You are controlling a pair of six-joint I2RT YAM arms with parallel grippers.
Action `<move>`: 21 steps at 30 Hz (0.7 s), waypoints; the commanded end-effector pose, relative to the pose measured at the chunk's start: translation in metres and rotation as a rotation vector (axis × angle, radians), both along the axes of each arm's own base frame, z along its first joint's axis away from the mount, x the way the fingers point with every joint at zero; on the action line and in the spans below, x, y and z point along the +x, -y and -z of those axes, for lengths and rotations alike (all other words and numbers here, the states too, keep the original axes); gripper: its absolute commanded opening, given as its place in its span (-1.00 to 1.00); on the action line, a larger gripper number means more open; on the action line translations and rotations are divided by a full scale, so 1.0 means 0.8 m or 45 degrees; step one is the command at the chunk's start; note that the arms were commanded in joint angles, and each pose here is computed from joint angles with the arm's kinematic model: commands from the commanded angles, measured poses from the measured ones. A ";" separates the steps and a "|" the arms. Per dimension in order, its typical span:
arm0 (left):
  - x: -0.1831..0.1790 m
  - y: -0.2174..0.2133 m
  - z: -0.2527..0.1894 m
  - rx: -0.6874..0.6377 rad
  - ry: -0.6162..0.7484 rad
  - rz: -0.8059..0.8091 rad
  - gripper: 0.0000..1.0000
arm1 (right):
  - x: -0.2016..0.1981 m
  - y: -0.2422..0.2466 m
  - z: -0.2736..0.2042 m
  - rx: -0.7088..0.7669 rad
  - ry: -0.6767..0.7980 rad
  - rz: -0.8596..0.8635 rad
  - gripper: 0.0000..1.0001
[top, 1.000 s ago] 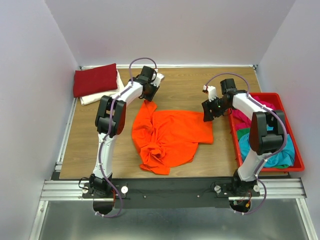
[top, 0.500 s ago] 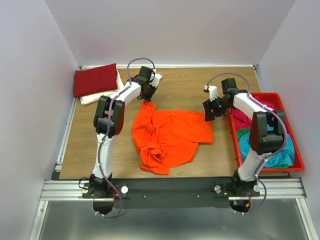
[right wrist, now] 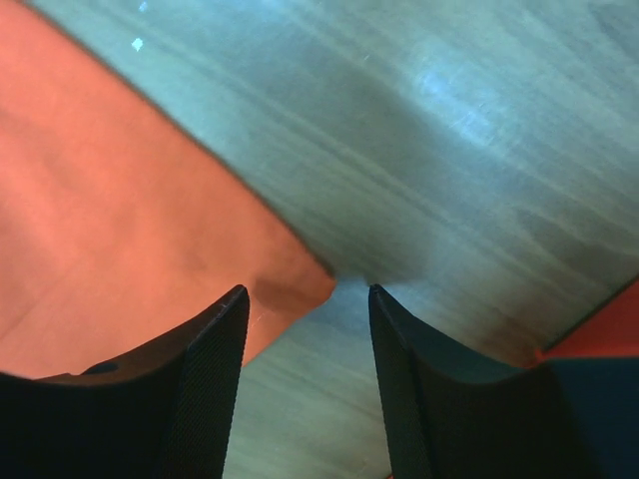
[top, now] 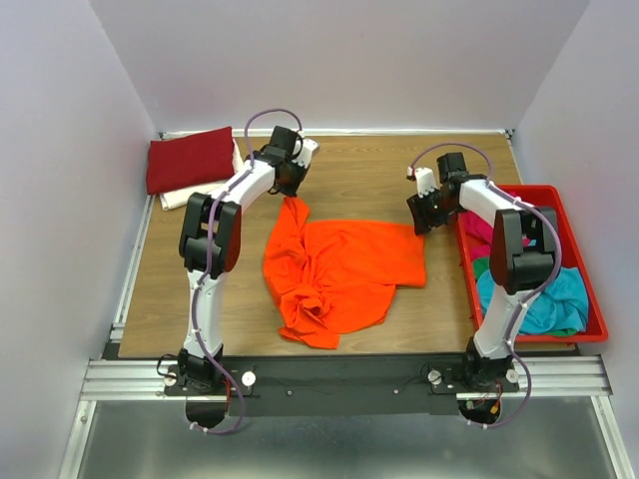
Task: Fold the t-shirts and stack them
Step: Flatten the tshirt out
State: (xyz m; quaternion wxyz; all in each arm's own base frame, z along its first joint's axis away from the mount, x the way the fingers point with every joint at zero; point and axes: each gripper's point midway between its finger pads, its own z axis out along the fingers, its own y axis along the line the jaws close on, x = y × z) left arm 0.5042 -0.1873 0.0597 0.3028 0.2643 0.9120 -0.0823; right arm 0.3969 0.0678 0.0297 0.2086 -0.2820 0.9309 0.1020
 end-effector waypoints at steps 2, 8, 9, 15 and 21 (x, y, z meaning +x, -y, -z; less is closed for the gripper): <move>-0.001 0.002 -0.020 -0.044 0.028 0.008 -1.00 | 0.028 0.008 0.001 -0.037 0.043 0.056 0.07; 0.001 0.002 -0.034 -0.056 0.055 0.009 -1.00 | 0.011 0.001 0.017 0.002 -0.020 0.039 -0.30; 0.002 0.003 -0.039 -0.060 0.066 0.009 -1.00 | 0.009 0.001 0.019 0.006 -0.031 0.039 -0.37; 0.006 -0.001 -0.074 -0.094 0.136 -0.002 -1.00 | 0.010 -0.005 0.015 0.035 -0.038 0.025 -0.90; 0.004 -0.010 -0.144 -0.167 0.277 -0.013 -1.00 | 0.025 -0.008 -0.044 0.045 0.068 -0.035 -0.99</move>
